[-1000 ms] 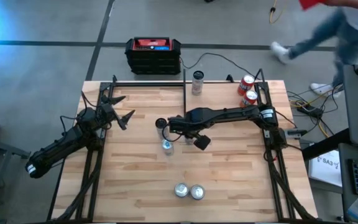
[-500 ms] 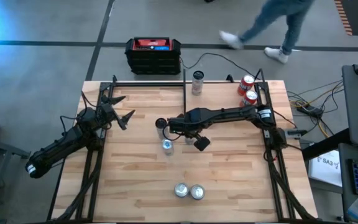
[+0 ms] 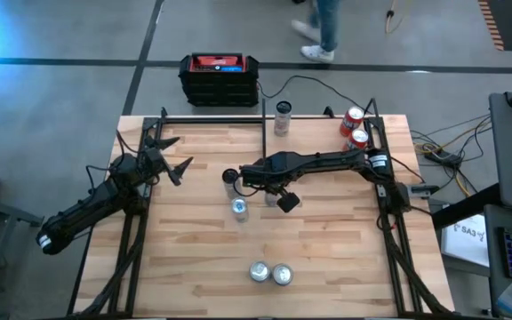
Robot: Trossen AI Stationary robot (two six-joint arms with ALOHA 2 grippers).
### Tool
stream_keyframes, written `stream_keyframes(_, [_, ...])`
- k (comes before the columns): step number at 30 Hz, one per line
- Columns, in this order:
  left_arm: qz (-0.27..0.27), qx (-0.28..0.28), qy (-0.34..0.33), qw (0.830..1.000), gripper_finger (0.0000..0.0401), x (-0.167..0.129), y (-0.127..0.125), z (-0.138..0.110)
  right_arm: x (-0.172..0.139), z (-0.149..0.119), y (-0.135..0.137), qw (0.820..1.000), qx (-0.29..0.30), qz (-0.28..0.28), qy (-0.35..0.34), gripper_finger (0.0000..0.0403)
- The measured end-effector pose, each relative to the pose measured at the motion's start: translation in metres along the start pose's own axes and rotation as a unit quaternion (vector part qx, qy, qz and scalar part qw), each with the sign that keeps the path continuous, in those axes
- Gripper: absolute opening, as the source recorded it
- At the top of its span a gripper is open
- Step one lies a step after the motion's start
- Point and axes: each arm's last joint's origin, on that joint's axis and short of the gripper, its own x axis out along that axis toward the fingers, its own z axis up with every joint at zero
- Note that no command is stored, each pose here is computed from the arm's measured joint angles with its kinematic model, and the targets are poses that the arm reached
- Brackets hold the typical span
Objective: Place canned beverage on shelf
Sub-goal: Put the right blue soda can on the shelf
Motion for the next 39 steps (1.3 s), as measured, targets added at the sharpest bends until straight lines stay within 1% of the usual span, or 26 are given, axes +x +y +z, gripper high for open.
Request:
stream_keyframes(4, [0.000,0.000,0.000,1.000,0.0398,0.000,0.000,0.000,0.000,0.000,0.000,1.000,0.007,0.003,-0.003,0.0371])
stream_keyframes(11, [0.000,0.000,0.000,1.000,0.0398,0.000,0.000,0.000,0.000,0.000,0.000,1.000,0.004,0.003,-0.004,0.0284])
stream_keyframes(14, [0.000,0.000,0.000,1.000,0.0398,0.000,0.000,0.000,0.000,0.000,0.000,1.000,-0.011,0.002,-0.004,0.0242])
stream_keyframes(16, [0.000,0.000,0.000,1.000,0.0398,0.000,0.000,0.000,0.000,0.000,0.000,0.999,-0.032,0.002,-0.004,0.0226])
stream_keyframes(22, [0.000,0.000,0.000,1.000,0.0398,0.000,0.000,0.000,0.000,0.000,0.000,0.995,-0.104,0.001,0.001,0.0226])
stream_keyframes(26, [0.000,0.000,0.000,1.000,0.0398,0.000,0.000,0.000,-0.002,0.000,-0.001,0.985,-0.170,0.001,0.002,0.0226])
stream_keyframes(30, [0.000,0.000,0.000,1.000,0.0398,0.000,0.000,0.000,-0.004,0.001,0.000,0.971,-0.238,0.001,0.002,0.0228])
stream_keyframes(34, [0.000,0.000,0.000,1.000,0.0398,0.000,0.000,0.000,-0.008,0.002,0.000,0.953,-0.302,-0.007,0.002,0.0229])
stream_keyframes(39, [0.000,0.000,0.000,1.000,0.0398,0.000,0.000,0.000,-0.014,0.001,-0.001,0.931,-0.365,-0.018,0.023,0.0229])
